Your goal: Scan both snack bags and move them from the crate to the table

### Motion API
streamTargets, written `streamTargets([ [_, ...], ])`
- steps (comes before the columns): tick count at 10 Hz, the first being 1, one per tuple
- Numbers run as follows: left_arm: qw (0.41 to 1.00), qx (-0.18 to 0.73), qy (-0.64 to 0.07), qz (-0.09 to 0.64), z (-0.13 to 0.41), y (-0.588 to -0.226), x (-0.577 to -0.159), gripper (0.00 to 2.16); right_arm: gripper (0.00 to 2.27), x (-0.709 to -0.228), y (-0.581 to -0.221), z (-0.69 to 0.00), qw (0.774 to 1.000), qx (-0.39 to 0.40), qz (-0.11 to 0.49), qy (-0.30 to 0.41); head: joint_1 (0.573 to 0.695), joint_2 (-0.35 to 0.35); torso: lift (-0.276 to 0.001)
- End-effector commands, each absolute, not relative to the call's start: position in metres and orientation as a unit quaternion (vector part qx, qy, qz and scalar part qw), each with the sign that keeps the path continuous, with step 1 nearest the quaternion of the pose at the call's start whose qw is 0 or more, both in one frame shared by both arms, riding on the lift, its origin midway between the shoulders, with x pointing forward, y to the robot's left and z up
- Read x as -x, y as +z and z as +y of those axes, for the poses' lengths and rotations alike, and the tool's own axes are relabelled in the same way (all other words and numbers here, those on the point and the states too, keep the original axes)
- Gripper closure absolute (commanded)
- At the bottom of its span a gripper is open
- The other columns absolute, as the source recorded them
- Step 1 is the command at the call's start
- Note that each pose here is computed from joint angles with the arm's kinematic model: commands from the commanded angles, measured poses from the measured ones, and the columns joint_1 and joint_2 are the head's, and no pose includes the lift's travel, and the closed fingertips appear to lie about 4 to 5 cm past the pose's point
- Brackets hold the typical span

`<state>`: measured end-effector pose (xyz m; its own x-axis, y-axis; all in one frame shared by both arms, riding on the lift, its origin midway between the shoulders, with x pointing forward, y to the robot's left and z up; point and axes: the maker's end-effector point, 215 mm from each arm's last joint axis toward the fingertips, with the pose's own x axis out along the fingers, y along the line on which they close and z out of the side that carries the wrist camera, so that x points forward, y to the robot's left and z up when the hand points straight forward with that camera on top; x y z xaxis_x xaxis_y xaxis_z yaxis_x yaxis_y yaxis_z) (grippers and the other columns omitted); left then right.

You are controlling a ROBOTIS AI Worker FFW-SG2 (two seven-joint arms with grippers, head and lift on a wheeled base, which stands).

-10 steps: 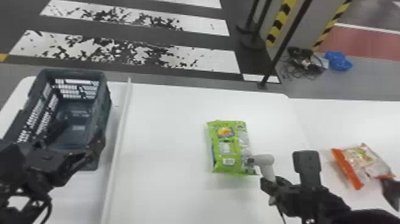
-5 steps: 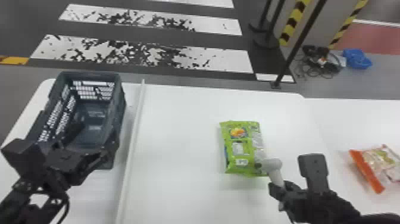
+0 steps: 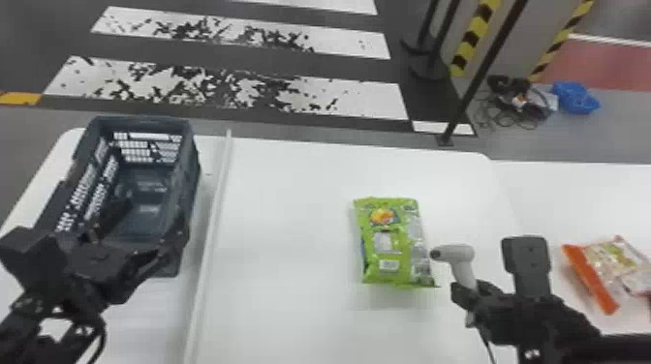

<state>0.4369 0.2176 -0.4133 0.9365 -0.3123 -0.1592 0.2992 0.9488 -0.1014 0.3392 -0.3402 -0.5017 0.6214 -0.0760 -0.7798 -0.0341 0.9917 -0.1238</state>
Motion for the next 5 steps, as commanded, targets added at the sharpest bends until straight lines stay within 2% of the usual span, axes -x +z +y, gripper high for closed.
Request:
streamTargets([
  [1, 0.983, 0.038, -0.156, 0.087, 0.217, -0.413, -0.436, 0.15, 2.25, -0.358, -0.502, -0.361, 0.903, 0.059, 0.425, -0.027, 0.695, -0.168, -0.037],
  [3, 0.983, 0.038, -0.158, 0.086, 0.216, -0.410, -0.433, 0.15, 2.25, -0.376, -0.518, -0.384, 0.900, 0.049, 0.431, -0.040, 0.695, -0.205, -0.037],
  [5, 0.983, 0.037, -0.156, 0.084, 0.218, -0.406, -0.431, 0.15, 2.25, -0.418, -0.516, -0.398, 0.924, 0.057, 0.376, -0.032, 0.695, -0.228, -0.037],
])
